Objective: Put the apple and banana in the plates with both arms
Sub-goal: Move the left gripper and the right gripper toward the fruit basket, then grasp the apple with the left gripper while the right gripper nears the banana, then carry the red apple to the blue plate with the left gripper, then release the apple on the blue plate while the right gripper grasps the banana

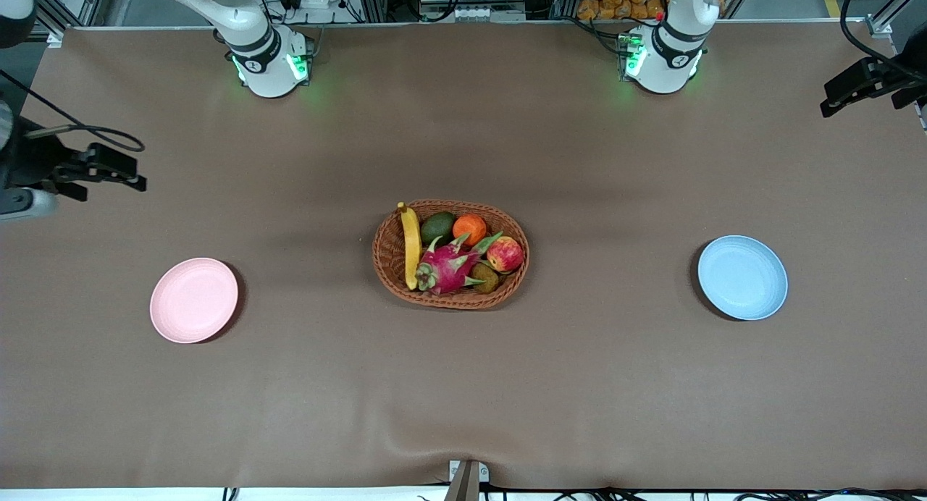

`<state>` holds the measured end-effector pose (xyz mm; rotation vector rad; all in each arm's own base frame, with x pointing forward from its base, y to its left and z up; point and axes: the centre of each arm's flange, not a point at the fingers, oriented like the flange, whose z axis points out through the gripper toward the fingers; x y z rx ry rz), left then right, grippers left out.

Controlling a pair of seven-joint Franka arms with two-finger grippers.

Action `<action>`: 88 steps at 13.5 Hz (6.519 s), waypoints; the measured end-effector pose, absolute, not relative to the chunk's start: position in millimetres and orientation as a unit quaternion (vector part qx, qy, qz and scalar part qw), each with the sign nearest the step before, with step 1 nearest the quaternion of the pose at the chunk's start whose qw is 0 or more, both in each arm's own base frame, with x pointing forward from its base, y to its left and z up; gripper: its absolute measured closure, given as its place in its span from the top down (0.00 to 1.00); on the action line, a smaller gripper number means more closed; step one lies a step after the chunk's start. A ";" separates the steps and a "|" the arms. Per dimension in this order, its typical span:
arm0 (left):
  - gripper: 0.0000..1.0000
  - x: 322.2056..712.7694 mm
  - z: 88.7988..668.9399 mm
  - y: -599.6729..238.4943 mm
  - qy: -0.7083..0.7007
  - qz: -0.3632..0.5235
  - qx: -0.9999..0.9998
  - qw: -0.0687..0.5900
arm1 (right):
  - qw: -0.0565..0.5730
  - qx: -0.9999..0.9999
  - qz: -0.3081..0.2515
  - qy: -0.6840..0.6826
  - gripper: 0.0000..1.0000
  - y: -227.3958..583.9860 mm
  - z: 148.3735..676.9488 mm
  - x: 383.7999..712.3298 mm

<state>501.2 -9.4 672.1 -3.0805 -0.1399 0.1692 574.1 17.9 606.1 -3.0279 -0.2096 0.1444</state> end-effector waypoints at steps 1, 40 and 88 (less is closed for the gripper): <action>1.00 504.5 667.7 -10.9 -0.048 0.058 -0.997 0.027 | 0.051 -0.995 0.049 -0.077 1.00 26.8 605.9 573.5; 1.00 561.3 258.9 -415.7 -0.421 0.049 -0.904 -0.058 | 0.055 -0.958 0.126 -0.251 1.00 268.7 419.0 578.7; 1.00 574.8 558.8 -8.8 -0.219 0.033 -0.975 0.035 | 0.027 -0.967 0.073 -0.244 0.20 377.1 274.1 472.2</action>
